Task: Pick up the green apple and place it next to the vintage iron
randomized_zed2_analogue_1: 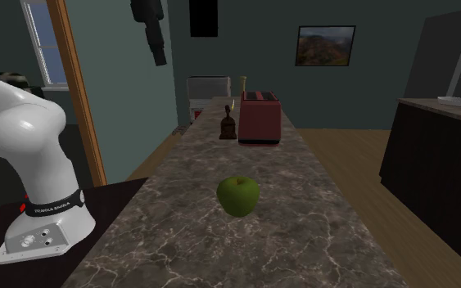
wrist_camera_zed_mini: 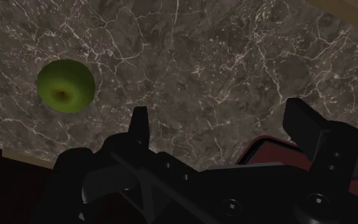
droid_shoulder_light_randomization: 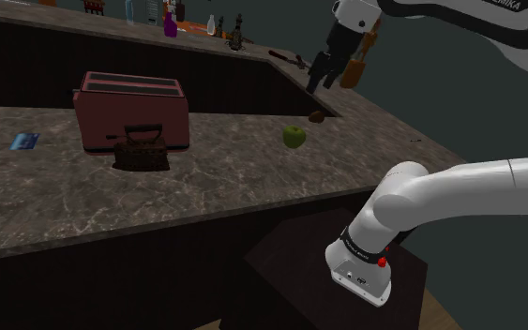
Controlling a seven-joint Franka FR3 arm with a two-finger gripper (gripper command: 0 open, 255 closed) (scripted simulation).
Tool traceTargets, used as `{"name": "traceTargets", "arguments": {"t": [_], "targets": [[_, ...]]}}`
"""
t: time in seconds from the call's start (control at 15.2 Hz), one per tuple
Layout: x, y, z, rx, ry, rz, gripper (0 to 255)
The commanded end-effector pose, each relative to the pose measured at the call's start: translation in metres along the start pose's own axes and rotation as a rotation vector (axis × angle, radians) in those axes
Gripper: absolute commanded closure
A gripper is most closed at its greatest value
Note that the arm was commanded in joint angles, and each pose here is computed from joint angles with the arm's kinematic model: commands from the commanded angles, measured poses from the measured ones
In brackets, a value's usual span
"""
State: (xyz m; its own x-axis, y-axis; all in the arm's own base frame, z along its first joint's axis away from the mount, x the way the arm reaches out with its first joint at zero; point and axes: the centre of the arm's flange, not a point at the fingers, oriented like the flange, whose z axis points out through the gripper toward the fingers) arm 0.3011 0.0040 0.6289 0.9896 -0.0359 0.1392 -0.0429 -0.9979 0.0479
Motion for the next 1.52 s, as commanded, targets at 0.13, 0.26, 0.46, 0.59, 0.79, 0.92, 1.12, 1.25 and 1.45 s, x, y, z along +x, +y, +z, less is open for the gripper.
{"name": "traceTargets", "arguments": {"t": [0.13,0.26,0.46,0.59,0.79,0.92,1.12,1.25,1.45], "targets": [[0.018,0.017,0.015,0.009,-0.021,0.050,0],[0.036,0.035,0.031,0.018,-0.043,0.101,0],[0.059,0.063,0.055,0.031,-0.075,0.177,0],[0.073,0.082,0.072,0.040,-0.096,0.227,0],[0.092,0.112,0.098,0.053,-0.128,0.303,0],[0.102,0.133,0.116,0.062,-0.149,0.353,0],[0.115,0.164,0.143,0.075,-0.181,0.429,0],[0.122,0.185,0.162,0.084,-0.203,0.479,0],[0.130,0.218,0.191,0.097,-0.235,0.555,0]]}}
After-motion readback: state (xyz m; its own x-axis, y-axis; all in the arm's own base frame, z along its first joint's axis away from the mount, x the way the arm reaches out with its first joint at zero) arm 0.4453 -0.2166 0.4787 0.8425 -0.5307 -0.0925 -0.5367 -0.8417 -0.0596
